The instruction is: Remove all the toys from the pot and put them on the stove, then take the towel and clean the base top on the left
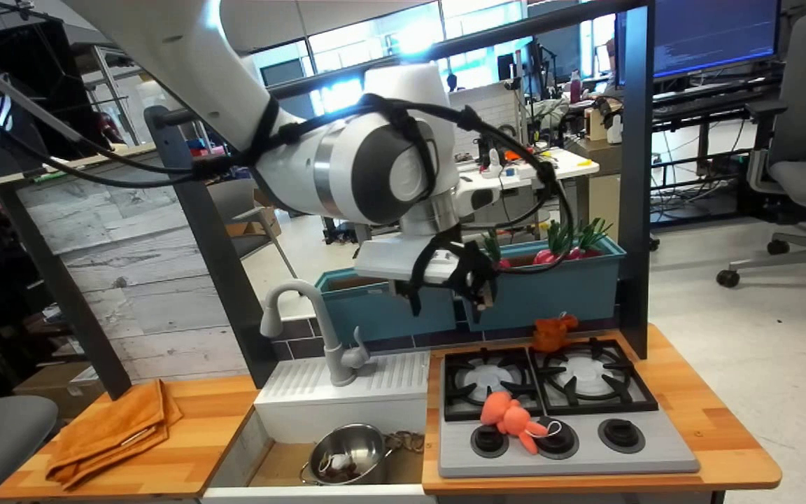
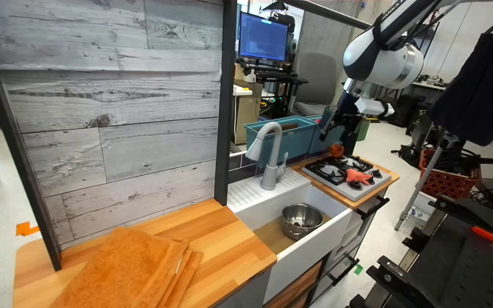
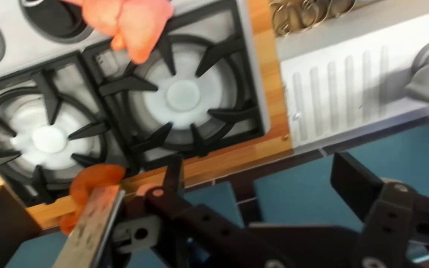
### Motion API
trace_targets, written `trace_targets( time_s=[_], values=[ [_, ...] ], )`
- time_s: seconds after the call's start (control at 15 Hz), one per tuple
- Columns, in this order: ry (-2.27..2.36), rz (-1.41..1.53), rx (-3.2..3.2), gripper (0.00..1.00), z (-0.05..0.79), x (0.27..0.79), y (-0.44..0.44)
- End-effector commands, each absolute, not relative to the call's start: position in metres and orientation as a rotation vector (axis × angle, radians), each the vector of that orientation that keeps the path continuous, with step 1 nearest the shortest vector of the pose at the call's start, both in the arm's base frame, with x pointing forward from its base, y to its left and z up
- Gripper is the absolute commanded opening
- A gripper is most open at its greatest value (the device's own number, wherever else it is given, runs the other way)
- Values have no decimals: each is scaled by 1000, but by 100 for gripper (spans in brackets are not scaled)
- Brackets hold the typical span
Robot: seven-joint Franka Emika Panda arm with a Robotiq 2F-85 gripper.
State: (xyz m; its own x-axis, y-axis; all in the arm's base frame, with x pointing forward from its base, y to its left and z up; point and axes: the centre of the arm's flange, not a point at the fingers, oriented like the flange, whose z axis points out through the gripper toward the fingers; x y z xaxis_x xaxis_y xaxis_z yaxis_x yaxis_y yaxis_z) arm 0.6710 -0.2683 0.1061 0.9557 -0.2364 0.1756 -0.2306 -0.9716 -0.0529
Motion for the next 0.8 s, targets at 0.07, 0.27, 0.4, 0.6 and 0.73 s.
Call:
trace_targets(
  time_s=[0.07,0.27,0.4,0.6,0.73],
  values=[
    [84,-39,-3038,100,76,625,-182],
    [-73,158,-3026,100,24,617,-139],
    [-165,302,-3023,74,-1,612,-118],
    [-239,378,-3032,65,-24,609,-97],
    [-272,385,-3047,48,-35,610,-89]
  ],
)
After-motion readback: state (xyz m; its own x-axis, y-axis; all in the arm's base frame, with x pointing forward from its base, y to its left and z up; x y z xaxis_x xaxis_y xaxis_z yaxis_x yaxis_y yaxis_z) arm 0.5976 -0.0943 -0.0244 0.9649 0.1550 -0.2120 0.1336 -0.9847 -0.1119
